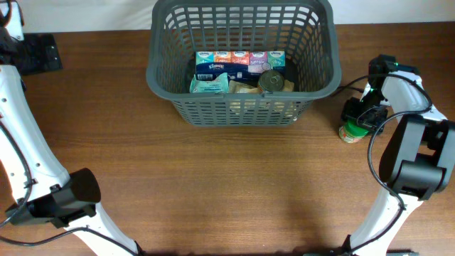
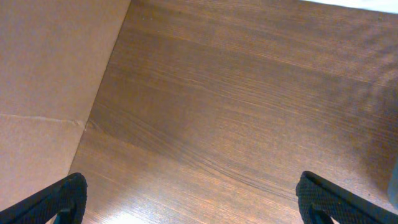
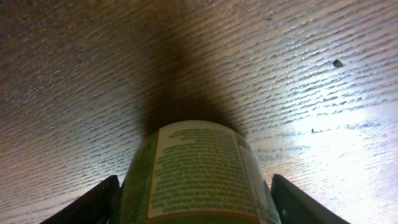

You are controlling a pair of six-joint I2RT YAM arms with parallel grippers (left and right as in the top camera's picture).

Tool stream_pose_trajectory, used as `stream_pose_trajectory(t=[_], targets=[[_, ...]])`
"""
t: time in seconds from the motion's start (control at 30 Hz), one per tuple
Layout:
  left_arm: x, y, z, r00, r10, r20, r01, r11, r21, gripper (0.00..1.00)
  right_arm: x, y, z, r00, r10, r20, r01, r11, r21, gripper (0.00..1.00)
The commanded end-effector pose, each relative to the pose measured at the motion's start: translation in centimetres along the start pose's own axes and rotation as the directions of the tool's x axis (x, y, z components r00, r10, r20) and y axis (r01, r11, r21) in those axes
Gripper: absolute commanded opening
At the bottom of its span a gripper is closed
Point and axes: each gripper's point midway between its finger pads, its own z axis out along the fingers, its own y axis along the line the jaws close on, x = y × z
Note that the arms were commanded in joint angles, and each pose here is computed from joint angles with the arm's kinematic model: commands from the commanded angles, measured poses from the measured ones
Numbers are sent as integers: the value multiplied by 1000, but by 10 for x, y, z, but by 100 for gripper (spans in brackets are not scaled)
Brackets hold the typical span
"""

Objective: Pack container
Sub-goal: 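Close the right gripper around the jar and lift it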

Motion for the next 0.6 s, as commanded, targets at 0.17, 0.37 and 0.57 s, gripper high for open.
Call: stream_pose_trajectory(t=[0.17,0.37,0.57], targets=[[0,1,0,1000,-19,1,19,1000,1,99,5,1,-4,1000,9,-6,-9,1000,-3,59],[0,1,0,1000,-19,1,19,1000,2,99,5,1,-4,1000,12,-8,-12,1000,-2,51],[0,1,0,1000,-19,1,19,1000,2,99,0,2,-10,1000,12,13,-12,1000,-6,46]])
